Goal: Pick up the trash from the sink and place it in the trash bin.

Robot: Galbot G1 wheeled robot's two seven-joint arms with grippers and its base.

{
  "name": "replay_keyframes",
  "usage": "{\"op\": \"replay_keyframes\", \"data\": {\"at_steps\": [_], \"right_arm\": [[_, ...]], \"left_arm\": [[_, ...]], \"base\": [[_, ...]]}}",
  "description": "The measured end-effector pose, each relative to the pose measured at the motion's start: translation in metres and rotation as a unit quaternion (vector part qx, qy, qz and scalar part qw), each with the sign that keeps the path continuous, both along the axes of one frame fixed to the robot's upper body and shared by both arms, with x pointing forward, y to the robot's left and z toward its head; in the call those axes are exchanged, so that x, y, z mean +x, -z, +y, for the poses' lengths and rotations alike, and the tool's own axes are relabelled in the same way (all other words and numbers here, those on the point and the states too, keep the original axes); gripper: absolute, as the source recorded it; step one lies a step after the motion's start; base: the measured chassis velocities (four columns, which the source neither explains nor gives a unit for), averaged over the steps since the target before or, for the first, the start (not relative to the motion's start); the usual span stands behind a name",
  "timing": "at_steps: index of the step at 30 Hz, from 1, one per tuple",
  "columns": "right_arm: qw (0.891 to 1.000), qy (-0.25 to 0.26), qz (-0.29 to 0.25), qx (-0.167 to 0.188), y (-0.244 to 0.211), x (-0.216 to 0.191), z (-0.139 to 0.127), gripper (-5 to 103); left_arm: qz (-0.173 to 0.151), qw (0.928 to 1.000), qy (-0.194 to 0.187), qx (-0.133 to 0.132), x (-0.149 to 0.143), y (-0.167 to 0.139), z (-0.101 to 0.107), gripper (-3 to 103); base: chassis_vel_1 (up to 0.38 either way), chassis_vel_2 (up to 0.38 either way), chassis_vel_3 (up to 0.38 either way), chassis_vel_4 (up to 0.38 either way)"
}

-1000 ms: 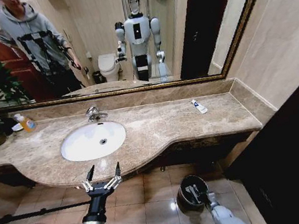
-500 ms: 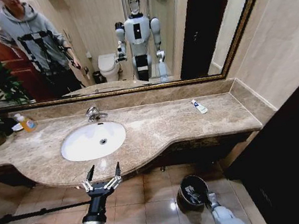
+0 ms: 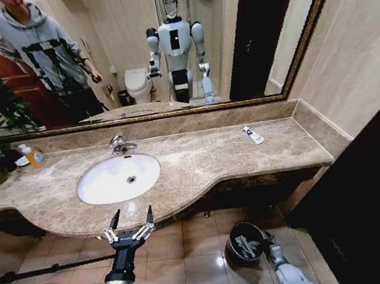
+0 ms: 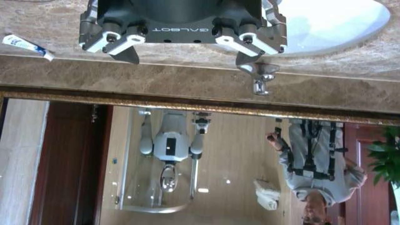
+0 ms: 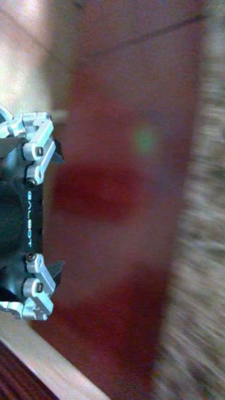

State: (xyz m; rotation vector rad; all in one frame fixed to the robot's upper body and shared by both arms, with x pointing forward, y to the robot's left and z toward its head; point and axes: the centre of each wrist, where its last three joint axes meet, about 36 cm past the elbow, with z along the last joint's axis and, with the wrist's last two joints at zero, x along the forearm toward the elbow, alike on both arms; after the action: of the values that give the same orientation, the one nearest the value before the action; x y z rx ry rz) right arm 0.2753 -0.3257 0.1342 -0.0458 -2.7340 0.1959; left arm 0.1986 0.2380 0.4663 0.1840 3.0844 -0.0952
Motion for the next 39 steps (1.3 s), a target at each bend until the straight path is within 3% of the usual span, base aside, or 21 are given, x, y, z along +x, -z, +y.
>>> {"op": "replay_keyframes", "data": {"at_steps": [4,7,13,16,19,24,31,39], "right_arm": [[0.999,0.004,-0.051,0.011,-0.052,-0.003,0.002,100],[0.995,0.01,-0.095,0.038,-0.11,-0.004,0.014,100],[0.987,0.014,-0.149,0.065,-0.174,0.002,0.024,100],[0.977,0.018,-0.185,0.106,-0.226,0.022,0.032,100],[0.973,0.014,-0.197,0.123,-0.254,0.041,0.032,100],[0.972,0.0,-0.204,0.12,-0.277,0.079,0.025,100],[0.977,-0.022,-0.197,0.083,-0.282,0.16,0.0,100],[0.983,-0.001,-0.176,0.048,-0.281,0.23,-0.032,100]], "left_arm": [[0.0,1.0,0.0,0.0,0.0,0.0,0.0,100],[0.0,1.0,0.0,0.0,0.0,0.0,0.0,100],[0.0,1.0,0.0,0.0,0.0,0.0,0.0,100],[0.0,1.0,0.0,0.0,0.0,0.0,0.0,100],[0.0,1.0,0.0,0.0,0.0,0.0,0.0,100],[0.0,1.0,0.0,0.0,0.0,0.0,0.0,100],[0.0,1.0,0.0,0.0,0.0,0.0,0.0,100],[0.0,1.0,0.0,0.0,0.0,0.0,0.0,100]], "base": [[0.0,0.0,0.0,0.0],[0.0,0.0,0.0,0.0],[0.0,0.0,0.0,0.0],[0.0,0.0,0.0,0.0],[0.0,0.0,0.0,0.0],[0.0,0.0,0.0,0.0],[0.0,0.0,0.0,0.0],[0.0,0.0,0.0,0.0]]}}
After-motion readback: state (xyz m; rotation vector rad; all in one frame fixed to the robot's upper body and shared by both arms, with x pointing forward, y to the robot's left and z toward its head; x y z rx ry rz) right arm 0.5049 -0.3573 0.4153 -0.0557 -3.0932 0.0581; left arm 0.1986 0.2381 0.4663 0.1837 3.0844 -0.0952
